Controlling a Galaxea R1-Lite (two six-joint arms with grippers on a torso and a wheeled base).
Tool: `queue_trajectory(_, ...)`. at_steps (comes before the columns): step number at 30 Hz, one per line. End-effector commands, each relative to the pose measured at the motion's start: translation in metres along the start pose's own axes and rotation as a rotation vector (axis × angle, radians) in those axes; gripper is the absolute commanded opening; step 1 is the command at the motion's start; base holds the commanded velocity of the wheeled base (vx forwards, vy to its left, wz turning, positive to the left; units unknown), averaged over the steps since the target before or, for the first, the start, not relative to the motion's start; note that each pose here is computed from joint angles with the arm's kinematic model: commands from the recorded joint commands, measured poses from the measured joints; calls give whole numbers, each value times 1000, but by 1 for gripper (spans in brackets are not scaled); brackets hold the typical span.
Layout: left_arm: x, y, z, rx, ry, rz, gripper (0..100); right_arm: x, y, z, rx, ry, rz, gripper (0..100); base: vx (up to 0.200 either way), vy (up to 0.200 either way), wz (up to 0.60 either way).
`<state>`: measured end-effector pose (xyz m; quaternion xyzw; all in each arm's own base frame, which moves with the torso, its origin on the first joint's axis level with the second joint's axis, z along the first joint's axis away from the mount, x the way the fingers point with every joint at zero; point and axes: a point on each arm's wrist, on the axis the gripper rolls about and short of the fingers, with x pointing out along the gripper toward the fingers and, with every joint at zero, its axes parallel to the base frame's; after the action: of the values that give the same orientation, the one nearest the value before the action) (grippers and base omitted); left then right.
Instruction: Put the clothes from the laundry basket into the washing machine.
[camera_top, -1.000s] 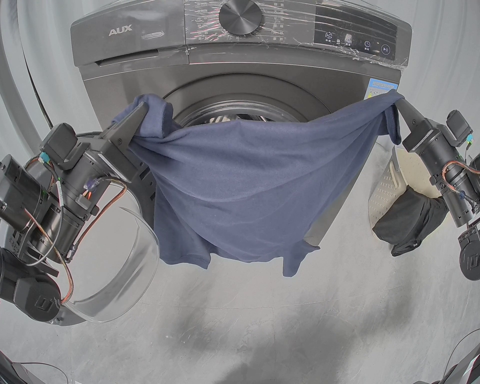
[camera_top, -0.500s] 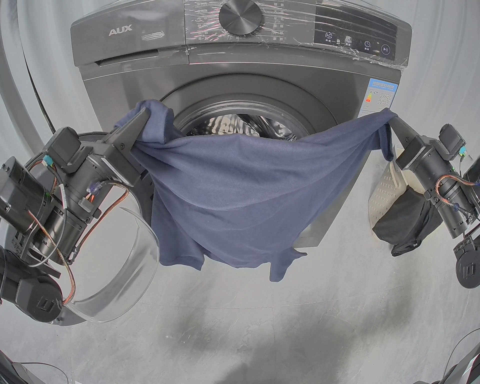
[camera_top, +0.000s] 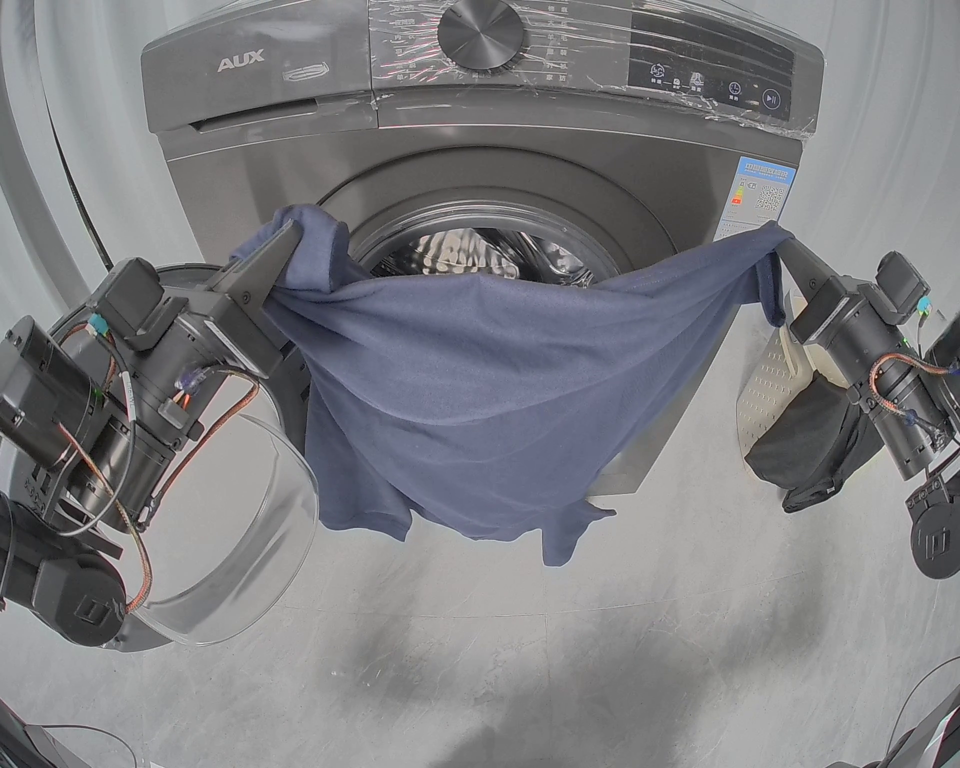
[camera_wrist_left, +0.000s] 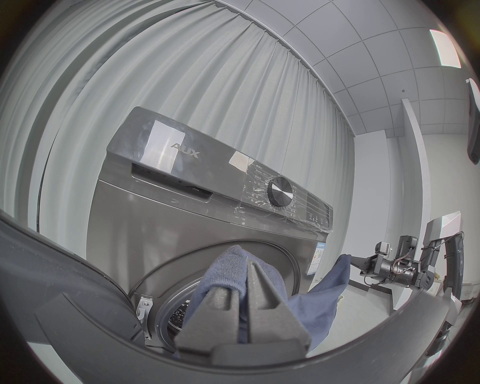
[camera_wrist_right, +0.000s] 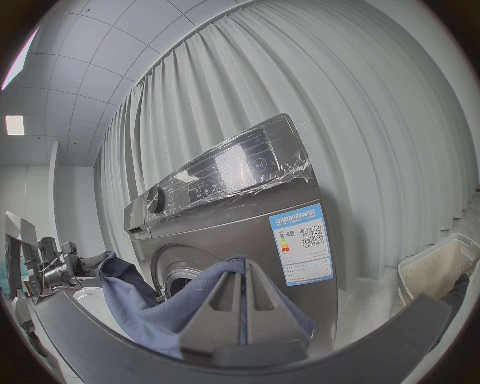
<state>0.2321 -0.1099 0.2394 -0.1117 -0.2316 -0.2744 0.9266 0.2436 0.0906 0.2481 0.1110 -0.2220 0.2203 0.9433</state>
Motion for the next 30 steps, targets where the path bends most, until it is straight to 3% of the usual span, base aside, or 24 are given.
queue_trajectory(1,2,-2,-5,-7,13,-8,0,-3,0,-6,2,28,-1,0,0,0,0)
queue_trajectory(3,4,-7,-9,-16,21,-24,0,-5,-1,-14,5,60,-3,0,0,0,0)
queue_trajectory(7,13,-34,-10,-67,3,-111,0,-16,7,-48,35,194,28,0,0,0,0)
queue_trajectory(9,17,-41,-13,-81,5,-133,0,-17,13,-66,51,252,58,0,0,0,0)
queue_trajectory(12,18,-42,-17,-82,14,-136,0,-19,18,-87,60,328,98,0,0,0,0)
queue_trajectory(13,19,-42,-18,-82,17,-136,0,-21,19,-93,61,355,105,100,0,0,0)
queue_trajectory(16,20,-42,-18,-81,16,-135,0,-25,26,-103,69,398,125,100,0,0,0)
queue_trajectory(23,20,-42,-20,-78,19,-136,0,-52,20,-124,38,545,138,100,0,0,0)
queue_trajectory(30,21,-42,-24,-79,29,-135,0,-44,29,-142,47,564,179,100,0,0,0)
